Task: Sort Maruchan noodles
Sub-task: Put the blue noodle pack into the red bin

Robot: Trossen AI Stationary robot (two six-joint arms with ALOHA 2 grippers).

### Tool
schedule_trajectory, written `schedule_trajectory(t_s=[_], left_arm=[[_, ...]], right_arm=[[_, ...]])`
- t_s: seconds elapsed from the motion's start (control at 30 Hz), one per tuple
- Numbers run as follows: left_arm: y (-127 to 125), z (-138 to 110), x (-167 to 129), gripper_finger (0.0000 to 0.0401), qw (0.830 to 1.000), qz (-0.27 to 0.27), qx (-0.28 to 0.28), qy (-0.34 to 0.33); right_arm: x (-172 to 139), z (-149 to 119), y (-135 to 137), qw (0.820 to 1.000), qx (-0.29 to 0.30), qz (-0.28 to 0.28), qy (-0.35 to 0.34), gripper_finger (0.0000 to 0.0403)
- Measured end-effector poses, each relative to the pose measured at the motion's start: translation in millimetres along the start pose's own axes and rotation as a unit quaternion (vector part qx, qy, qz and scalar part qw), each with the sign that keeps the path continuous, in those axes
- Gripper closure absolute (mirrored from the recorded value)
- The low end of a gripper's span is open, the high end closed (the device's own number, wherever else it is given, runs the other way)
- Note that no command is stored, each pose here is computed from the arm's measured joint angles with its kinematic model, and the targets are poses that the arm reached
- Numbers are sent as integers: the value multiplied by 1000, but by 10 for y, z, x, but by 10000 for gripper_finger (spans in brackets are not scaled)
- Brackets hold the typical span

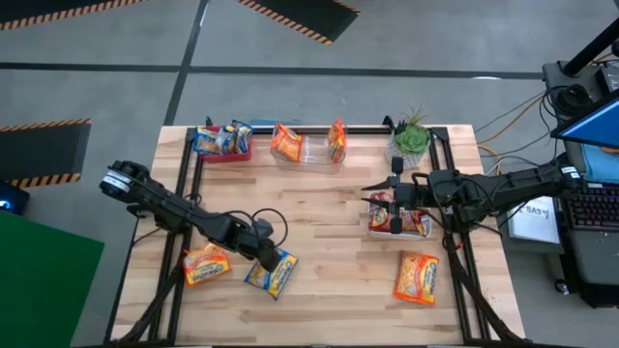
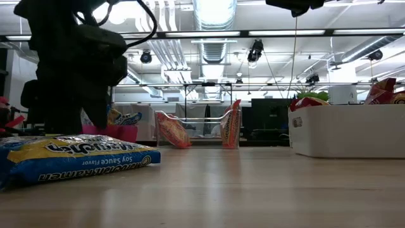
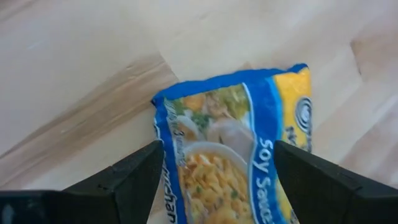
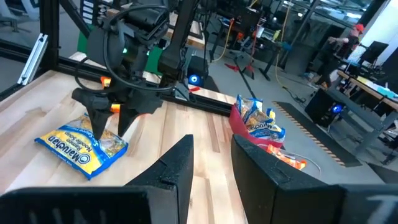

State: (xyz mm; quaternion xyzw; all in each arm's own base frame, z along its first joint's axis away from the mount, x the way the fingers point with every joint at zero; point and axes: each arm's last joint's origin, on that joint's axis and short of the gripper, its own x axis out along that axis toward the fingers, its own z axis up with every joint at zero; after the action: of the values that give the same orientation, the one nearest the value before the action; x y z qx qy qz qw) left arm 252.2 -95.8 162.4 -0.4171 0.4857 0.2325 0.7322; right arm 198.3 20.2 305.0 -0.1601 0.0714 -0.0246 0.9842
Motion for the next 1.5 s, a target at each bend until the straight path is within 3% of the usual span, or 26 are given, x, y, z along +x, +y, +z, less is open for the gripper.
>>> schedule_trajectory(t_s=[0.9, 1.17, 1.5], left_arm=[[60, -98, 262, 126, 999, 28, -8, -33], [41, -95, 226, 185, 999, 17, -5, -28], [37, -93, 219, 303, 999, 17, 5, -28]], right_arm=[[1, 0, 0, 1000, 6, 0, 0, 305], [1, 0, 0, 1000, 4, 0, 0, 305], [1, 2, 0, 1000, 4, 0, -1, 305]])
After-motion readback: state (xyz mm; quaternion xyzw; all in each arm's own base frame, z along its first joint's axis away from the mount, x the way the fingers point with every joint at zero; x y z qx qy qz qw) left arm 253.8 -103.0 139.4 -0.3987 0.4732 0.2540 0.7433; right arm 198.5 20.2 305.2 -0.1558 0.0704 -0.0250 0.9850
